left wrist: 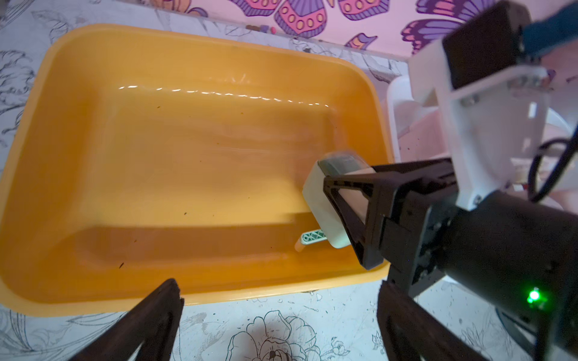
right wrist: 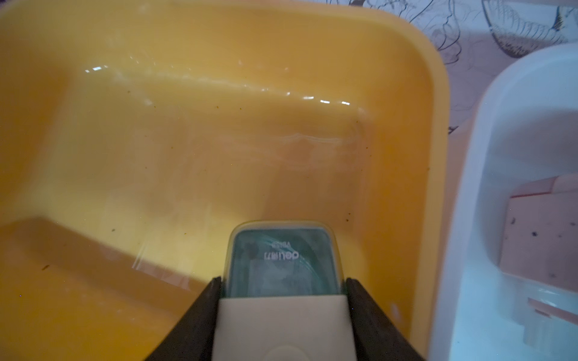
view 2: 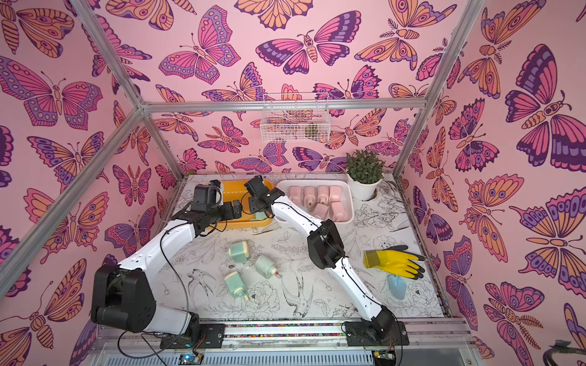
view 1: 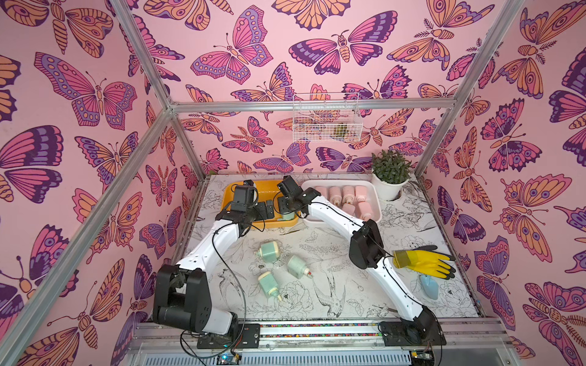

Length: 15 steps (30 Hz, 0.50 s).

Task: Place the pencil sharpeners by color into the storage box
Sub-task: Place the pencil sharpener in the storage box.

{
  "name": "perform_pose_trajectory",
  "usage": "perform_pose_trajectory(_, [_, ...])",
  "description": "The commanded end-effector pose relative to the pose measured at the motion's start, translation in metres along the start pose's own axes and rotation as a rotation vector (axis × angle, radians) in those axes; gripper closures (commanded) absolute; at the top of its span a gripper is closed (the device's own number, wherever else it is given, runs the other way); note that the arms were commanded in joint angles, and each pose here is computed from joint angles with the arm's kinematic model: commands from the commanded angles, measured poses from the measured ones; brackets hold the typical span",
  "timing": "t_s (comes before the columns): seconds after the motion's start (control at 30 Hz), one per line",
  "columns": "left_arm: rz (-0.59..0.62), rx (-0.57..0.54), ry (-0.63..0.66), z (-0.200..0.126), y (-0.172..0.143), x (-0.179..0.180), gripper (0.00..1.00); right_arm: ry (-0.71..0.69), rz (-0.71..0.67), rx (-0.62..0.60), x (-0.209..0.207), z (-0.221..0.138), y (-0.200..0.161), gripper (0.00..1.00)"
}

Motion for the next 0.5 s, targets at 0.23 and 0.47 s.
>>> perform_pose_trajectory(0.23, [0.450, -0.302, -0.210, -0.022, -0.010, -0.031, 0.00, 0.039, 0.286, -0.143, -0.006, -0.113, 0.058, 1.00])
perform_pose_trajectory(0.47, [0.603, -0.394, -0.226, -0.032, -0.007, -0.063, 0.00, 0.003, 0.459, -0.091, -0.012, -0.133, 0.049, 1.00])
Point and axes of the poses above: each gripper's point midway between its finger pads, its own z axis out along the fingers, its own x axis along the line the jaws close on, y = z × x, the point moved 7 cm from there along -z, back along the fingers, and after that the axes turned 8 degrees about z, right-handed, at the moved point
